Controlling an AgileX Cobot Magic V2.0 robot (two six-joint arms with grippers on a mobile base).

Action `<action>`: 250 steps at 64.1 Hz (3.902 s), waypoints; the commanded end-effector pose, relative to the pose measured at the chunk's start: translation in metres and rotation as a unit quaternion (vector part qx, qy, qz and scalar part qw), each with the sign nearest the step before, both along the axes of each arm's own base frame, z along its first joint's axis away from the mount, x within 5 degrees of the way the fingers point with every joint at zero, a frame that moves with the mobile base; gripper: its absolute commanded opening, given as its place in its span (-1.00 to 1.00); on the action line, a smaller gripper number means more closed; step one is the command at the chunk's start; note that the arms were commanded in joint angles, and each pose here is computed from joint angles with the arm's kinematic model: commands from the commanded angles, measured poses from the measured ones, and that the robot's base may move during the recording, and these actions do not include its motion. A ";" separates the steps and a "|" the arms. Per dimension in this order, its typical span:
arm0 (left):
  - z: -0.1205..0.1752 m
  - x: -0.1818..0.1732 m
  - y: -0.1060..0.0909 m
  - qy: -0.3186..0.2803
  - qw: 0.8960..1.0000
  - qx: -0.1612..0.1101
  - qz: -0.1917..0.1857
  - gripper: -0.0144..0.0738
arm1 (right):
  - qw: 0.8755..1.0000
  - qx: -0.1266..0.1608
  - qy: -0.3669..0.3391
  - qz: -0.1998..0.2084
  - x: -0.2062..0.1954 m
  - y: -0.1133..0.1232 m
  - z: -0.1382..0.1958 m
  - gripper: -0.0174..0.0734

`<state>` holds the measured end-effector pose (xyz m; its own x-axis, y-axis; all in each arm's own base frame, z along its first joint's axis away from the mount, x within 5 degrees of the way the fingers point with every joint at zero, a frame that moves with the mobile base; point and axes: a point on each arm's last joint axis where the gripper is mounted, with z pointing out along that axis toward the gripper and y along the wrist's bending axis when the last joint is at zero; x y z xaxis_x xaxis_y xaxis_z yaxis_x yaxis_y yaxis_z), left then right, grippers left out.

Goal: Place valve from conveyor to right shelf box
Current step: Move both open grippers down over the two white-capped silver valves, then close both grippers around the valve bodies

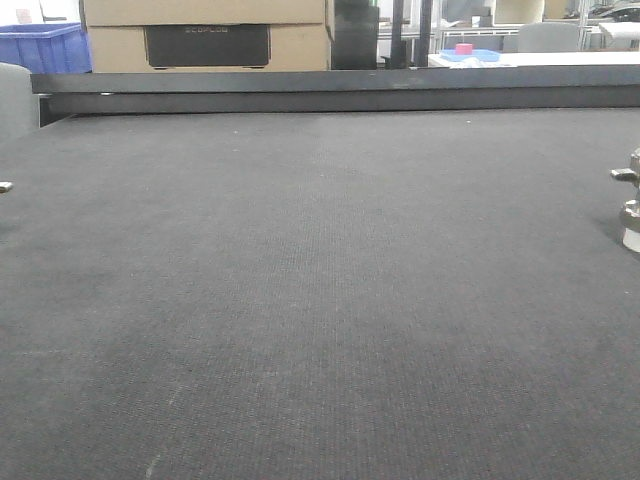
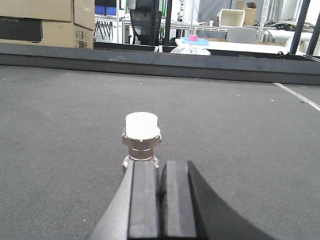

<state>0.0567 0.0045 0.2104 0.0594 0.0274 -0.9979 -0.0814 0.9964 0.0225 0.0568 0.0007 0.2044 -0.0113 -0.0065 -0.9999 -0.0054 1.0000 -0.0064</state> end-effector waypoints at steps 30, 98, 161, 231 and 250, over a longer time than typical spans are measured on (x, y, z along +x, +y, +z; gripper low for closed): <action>0.005 -0.001 0.000 -0.026 1.000 0.001 0.003 -0.92 | 1.000 0.002 -0.009 -0.001 0.000 0.000 0.002 -0.97; 0.160 0.004 0.000 0.030 0.999 0.025 0.000 0.22 | 0.998 -0.001 -0.059 0.012 -0.008 0.002 0.147 0.52; 0.191 0.090 -0.021 0.266 0.958 -0.045 -0.096 0.69 | 0.870 -0.034 0.486 0.074 0.222 0.016 0.176 0.64; 0.190 0.089 -0.021 0.270 0.957 -0.045 -0.096 0.69 | 0.787 -0.047 0.610 0.078 0.314 0.027 0.040 0.61; 0.188 0.088 -0.021 0.281 0.954 -0.045 -0.096 0.69 | 0.788 -0.067 0.607 0.070 0.315 0.024 0.040 -0.43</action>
